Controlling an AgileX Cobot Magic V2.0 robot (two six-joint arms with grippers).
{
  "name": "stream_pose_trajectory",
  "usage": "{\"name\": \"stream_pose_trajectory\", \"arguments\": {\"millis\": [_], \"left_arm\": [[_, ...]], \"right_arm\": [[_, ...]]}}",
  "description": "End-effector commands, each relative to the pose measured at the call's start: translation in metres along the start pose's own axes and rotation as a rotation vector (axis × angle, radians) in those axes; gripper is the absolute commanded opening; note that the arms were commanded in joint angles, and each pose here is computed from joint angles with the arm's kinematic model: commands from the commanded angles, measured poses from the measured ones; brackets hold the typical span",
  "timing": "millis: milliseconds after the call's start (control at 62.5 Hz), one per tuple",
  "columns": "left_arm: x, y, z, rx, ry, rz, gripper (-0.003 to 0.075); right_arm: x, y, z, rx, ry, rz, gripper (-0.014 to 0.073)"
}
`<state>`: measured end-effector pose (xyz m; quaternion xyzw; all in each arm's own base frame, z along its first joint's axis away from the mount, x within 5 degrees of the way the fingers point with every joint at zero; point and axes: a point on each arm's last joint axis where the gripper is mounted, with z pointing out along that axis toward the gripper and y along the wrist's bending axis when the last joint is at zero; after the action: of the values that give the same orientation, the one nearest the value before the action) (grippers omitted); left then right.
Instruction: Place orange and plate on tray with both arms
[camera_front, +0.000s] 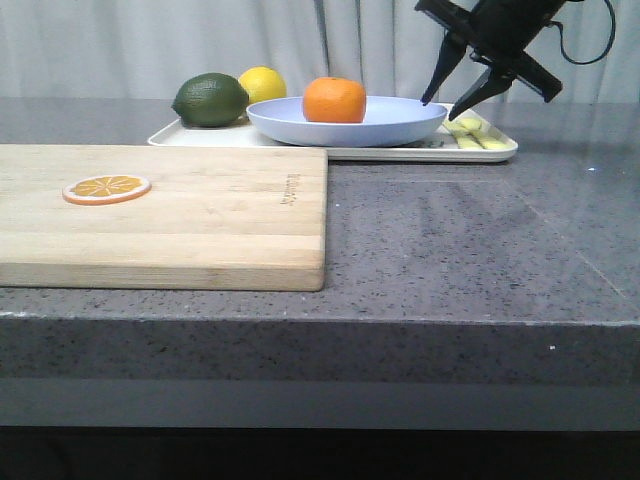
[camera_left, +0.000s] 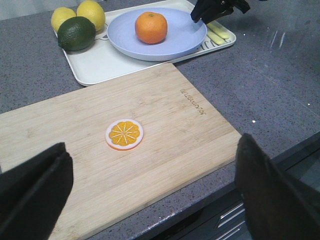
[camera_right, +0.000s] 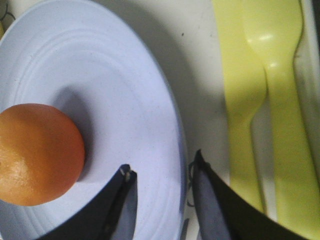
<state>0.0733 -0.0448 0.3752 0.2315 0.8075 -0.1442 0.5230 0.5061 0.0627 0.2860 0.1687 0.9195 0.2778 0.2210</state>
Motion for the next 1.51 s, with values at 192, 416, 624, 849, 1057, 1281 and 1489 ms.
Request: {"name": "stream_pose_trajectory", "arguments": {"millis": [192, 416, 624, 849, 1057, 1281, 1489], "left_arm": [[-0.014, 0.0, -0.005, 0.005, -0.104, -0.019, 0.064], [-0.014, 0.0, -0.005, 0.005, -0.104, -0.019, 0.064], [-0.014, 0.0, -0.005, 0.005, -0.104, -0.019, 0.064], [-0.013, 0.0, -0.004, 0.005, -0.101, -0.019, 0.064], [-0.013, 0.0, -0.004, 0.005, -0.101, -0.019, 0.064], [-0.013, 0.0, -0.004, 0.005, -0.101, -0.019, 0.064], [-0.013, 0.0, -0.004, 0.005, -0.101, -0.019, 0.064]], "right_arm": [[0.004, 0.033, -0.096, 0.083, -0.125, -0.153, 0.0313], [0.019, 0.049, -0.152, 0.116, -0.156, -0.3, 0.0313], [0.049, 0.072, -0.237, 0.107, -0.289, -0.445, 0.0313], [0.107, 0.073, -0.325, 0.164, -0.443, -0.582, 0.0313], [0.163, 0.048, -0.352, 0.217, -0.484, -0.607, 0.0313], [0.219, 0.01, -0.347, 0.217, -0.523, -0.64, 0.0313], [0.273, -0.026, -0.343, 0.215, -0.58, -0.69, 0.0313]]}}
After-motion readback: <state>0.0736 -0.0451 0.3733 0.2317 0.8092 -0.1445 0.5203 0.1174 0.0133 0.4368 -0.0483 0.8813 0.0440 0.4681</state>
